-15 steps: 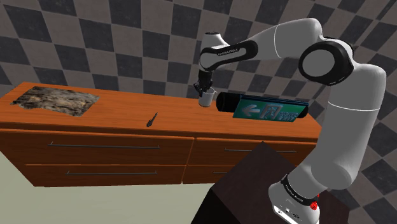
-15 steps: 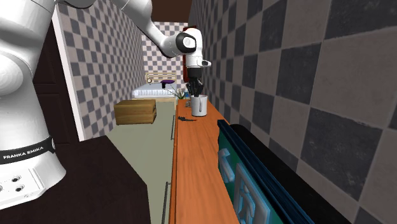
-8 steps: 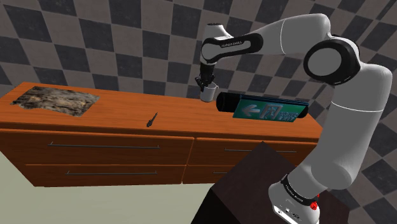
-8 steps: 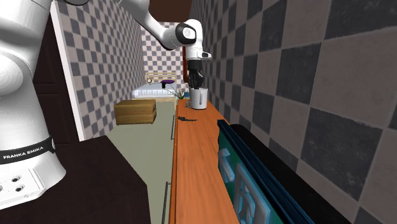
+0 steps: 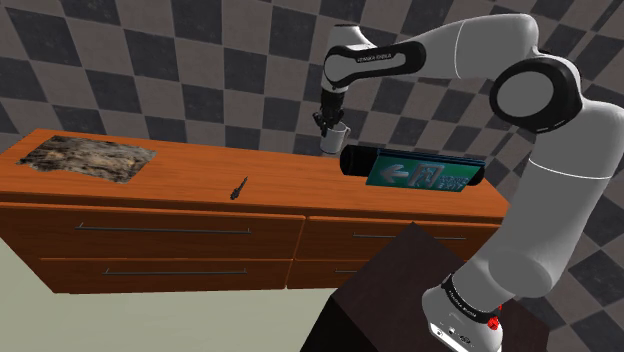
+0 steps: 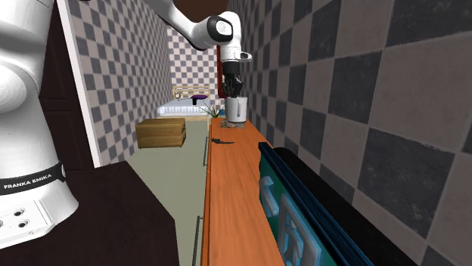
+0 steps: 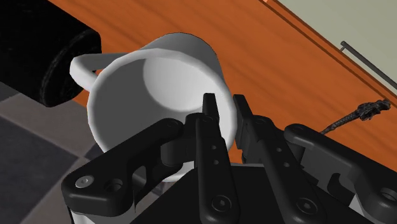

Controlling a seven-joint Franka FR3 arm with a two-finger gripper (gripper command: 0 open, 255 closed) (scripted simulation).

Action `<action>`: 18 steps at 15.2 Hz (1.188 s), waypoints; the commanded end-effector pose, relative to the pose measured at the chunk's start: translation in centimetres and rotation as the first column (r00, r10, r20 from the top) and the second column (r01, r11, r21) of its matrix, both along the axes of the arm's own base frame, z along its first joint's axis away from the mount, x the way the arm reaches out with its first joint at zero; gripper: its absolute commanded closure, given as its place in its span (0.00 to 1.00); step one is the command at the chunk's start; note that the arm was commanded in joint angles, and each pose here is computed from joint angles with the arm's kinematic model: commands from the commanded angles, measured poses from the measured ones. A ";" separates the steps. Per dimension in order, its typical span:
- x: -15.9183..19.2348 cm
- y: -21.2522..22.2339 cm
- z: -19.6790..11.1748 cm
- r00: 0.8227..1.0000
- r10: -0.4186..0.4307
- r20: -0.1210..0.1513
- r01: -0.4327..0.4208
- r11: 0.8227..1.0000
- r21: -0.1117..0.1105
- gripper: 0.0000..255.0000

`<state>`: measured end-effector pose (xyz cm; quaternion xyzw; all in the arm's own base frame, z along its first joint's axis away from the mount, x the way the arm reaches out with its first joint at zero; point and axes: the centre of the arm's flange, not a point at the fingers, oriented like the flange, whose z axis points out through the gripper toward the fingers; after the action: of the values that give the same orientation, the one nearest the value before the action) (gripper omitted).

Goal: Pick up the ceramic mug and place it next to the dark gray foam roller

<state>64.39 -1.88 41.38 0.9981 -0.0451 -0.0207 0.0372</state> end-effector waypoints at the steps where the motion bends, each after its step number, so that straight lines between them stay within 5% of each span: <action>1: -1.6 -1.9 0.2 1.000 0.000 0.000 0.000 1.000 0.000 1.00; 18: -16.2 -18.9 0.3 1.000 0.000 0.000 0.000 1.000 0.000 1.00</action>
<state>49.12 -19.97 41.48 0.9980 -0.0460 -0.0208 0.0372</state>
